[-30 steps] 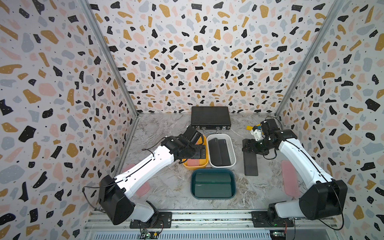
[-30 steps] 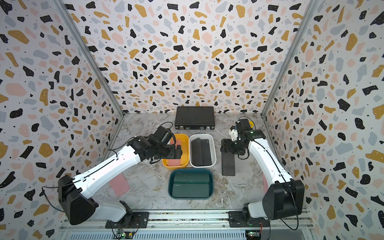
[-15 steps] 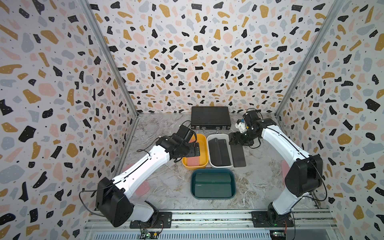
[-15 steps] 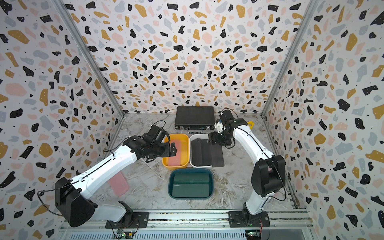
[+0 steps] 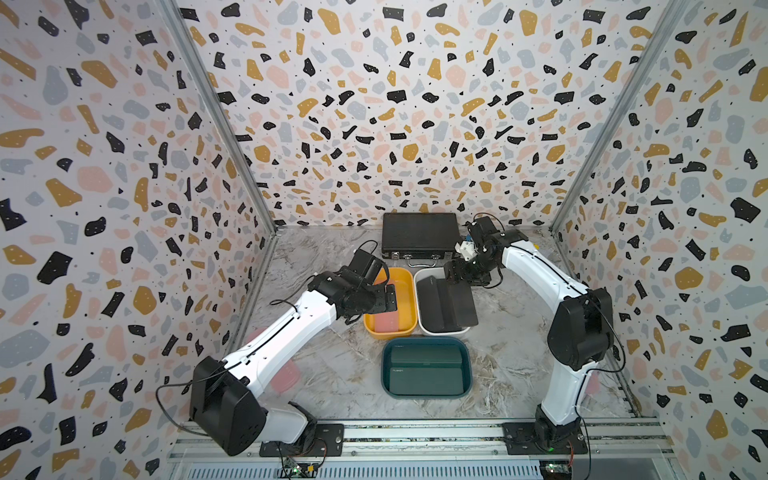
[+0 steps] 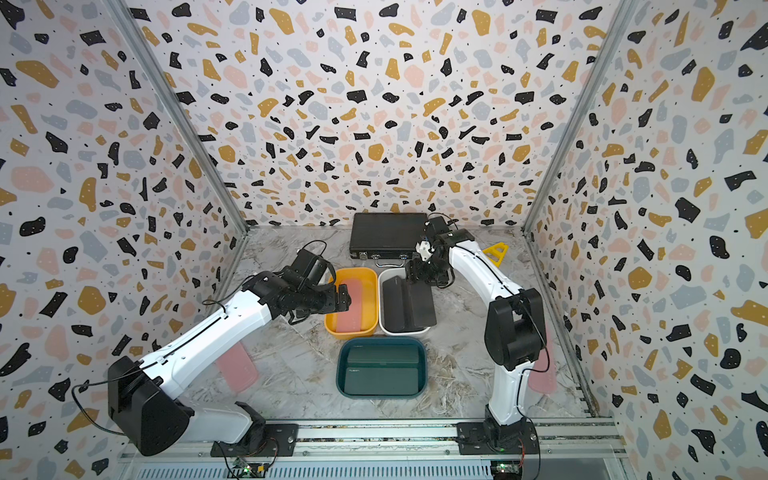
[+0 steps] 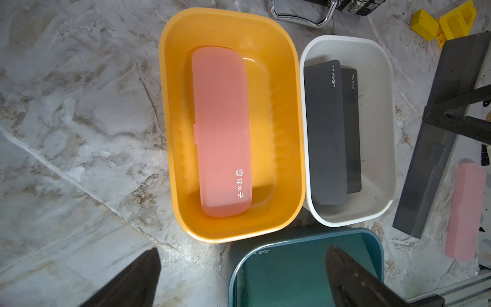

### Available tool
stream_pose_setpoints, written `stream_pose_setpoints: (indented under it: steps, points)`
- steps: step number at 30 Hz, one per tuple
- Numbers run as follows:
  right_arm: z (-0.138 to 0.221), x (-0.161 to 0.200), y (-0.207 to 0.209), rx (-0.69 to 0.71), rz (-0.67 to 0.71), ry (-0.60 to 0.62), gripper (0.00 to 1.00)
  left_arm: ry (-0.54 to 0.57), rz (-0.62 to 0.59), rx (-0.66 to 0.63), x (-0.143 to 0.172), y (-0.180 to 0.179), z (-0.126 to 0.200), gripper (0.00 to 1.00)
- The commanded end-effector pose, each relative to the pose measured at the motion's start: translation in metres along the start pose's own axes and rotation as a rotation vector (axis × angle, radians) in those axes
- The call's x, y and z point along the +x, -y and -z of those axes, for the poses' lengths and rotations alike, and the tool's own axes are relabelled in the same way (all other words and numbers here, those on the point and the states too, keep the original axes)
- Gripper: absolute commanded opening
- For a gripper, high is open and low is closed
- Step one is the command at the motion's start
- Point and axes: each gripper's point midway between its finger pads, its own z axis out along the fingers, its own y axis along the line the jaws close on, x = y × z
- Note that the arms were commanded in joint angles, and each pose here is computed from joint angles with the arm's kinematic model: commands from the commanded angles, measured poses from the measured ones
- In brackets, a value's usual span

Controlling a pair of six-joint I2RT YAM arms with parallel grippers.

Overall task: Place the pencil cases by color into the storage box
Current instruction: Place the pencil case at the storage box.

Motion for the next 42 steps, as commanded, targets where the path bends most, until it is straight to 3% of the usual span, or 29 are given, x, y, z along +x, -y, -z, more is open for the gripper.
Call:
stream_pose_setpoints:
  steps: [1, 42]
  points:
    - [0.01, -0.01, -0.012, -0.025, 0.008, 0.03, 0.5, 0.022, -0.006, 0.022, -0.003, 0.0, 0.005, 1.0]
    - [-0.055, -0.011, -0.004, -0.016, -0.024, -0.07, 0.53, -0.004, 0.011, 0.017, -0.002, -0.008, -0.001, 1.0]
